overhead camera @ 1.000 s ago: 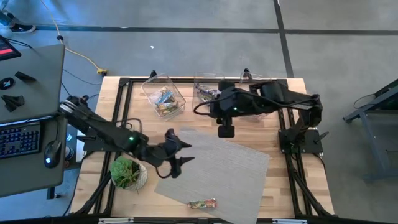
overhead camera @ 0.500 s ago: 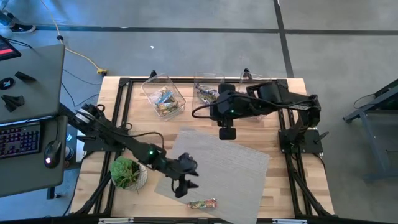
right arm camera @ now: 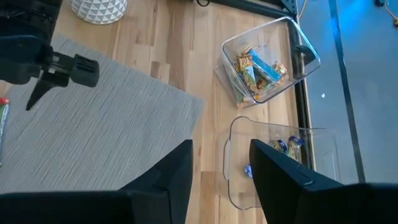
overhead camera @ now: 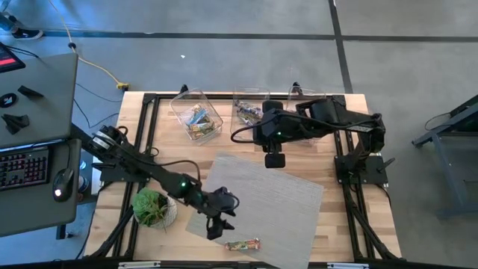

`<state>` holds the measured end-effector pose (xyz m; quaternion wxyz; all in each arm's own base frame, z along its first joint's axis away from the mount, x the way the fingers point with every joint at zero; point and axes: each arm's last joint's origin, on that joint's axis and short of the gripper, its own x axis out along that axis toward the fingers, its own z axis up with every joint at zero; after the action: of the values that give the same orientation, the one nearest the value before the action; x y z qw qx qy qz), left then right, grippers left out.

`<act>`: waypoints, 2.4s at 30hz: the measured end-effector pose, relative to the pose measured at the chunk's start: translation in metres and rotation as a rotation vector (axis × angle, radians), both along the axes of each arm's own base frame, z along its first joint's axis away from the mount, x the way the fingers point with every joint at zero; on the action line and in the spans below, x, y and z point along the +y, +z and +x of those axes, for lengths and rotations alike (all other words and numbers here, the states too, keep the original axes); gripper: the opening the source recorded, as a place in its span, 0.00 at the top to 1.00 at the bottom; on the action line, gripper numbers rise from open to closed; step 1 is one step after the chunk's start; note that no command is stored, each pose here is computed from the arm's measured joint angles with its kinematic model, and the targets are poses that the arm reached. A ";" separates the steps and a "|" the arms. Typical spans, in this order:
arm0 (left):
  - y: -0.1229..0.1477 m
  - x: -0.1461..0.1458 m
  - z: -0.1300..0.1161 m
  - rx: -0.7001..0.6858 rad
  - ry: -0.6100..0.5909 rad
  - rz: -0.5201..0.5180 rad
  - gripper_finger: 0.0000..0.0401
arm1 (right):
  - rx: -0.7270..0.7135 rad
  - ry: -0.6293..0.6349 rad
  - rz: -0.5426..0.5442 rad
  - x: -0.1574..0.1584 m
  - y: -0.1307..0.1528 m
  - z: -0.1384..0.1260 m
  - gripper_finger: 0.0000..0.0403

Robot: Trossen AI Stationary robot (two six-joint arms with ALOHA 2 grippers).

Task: Pick and place Granola Bars by type
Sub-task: Put the red granola bar into the right transparent bin

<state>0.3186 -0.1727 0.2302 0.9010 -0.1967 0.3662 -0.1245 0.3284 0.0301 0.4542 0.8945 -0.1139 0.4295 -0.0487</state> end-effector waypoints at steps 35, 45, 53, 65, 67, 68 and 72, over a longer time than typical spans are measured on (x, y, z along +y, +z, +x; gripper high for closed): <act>-0.068 -0.066 -0.012 -0.113 -0.433 0.477 0.42 | 0.021 0.011 0.024 0.000 -0.001 -0.001 0.65; -0.078 -0.085 -0.019 -0.197 -0.428 0.590 0.42 | 0.021 0.012 0.023 0.000 -0.001 -0.001 0.65; -0.098 -0.099 -0.014 -0.266 -0.500 0.645 0.42 | 0.021 0.011 0.024 0.000 -0.001 -0.001 0.65; -0.104 -0.102 -0.012 -0.275 -0.440 0.867 0.45 | 0.018 0.004 0.030 0.000 -0.001 -0.001 0.65; -0.104 -0.102 -0.012 -0.275 -0.444 0.859 0.49 | 0.018 0.004 0.030 0.000 -0.001 -0.001 0.65; -0.105 -0.102 -0.012 -0.275 -0.445 0.858 0.52 | 0.018 0.004 0.030 0.000 -0.001 -0.001 0.65; -0.104 -0.102 -0.012 -0.277 -0.446 0.852 0.66 | 0.018 0.004 0.030 0.000 -0.001 -0.001 0.65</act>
<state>0.3070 -0.2749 0.1259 0.8927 0.2906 0.2945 -0.1785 0.3274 0.0299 0.4528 0.8922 -0.1019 0.4381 -0.0396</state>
